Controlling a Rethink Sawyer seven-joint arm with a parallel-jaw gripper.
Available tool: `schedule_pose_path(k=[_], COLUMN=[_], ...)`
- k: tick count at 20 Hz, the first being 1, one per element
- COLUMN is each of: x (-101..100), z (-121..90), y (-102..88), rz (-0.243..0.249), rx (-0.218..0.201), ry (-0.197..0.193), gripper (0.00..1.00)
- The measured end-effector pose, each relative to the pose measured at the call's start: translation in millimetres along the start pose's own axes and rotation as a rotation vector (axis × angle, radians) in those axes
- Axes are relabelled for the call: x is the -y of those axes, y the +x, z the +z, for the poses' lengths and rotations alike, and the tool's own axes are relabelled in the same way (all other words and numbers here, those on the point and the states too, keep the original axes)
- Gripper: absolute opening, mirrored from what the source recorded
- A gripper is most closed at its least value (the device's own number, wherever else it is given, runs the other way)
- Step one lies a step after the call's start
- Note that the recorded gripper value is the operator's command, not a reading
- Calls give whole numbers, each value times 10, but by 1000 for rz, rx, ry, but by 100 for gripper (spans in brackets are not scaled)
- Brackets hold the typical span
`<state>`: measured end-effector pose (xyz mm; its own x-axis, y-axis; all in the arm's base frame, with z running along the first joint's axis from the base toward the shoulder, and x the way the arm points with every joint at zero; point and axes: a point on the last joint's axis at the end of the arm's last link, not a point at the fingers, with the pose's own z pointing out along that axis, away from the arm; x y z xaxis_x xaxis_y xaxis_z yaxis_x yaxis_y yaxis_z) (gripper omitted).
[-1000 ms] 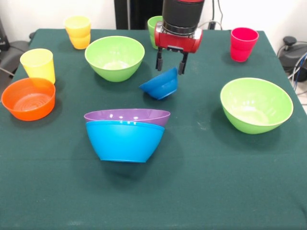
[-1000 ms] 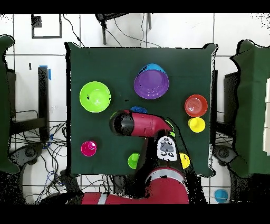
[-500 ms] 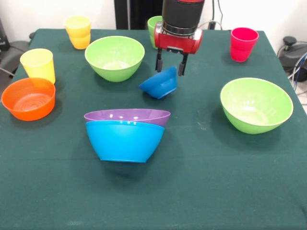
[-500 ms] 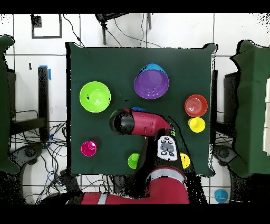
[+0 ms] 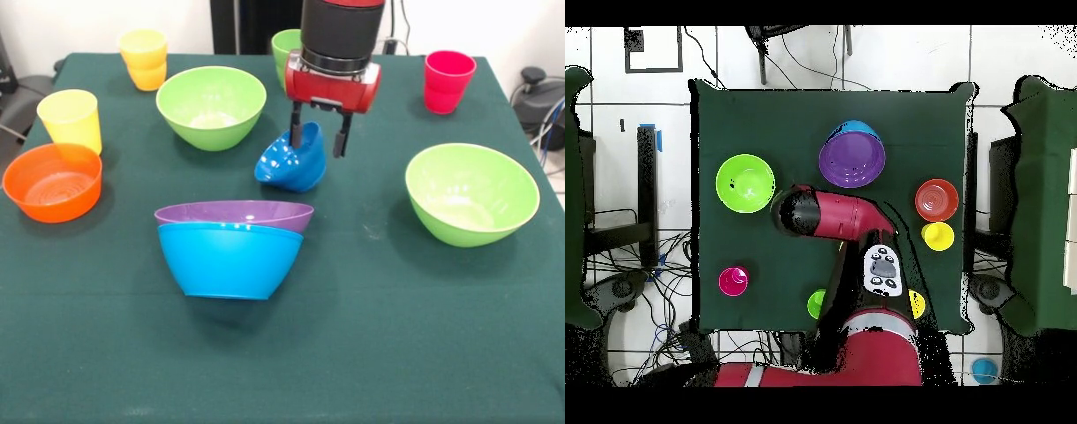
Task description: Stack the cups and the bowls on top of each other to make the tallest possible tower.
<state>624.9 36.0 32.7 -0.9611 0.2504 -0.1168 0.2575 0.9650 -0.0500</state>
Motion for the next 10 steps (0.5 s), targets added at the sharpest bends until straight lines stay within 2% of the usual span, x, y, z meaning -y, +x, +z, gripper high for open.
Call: schedule_pose_path(k=[4,10], x=[-95,-180], z=[-90,-179], y=[-235,-433], rz=[25,57], rx=[23,37], ry=[-18,-42], gripper=[100,100])
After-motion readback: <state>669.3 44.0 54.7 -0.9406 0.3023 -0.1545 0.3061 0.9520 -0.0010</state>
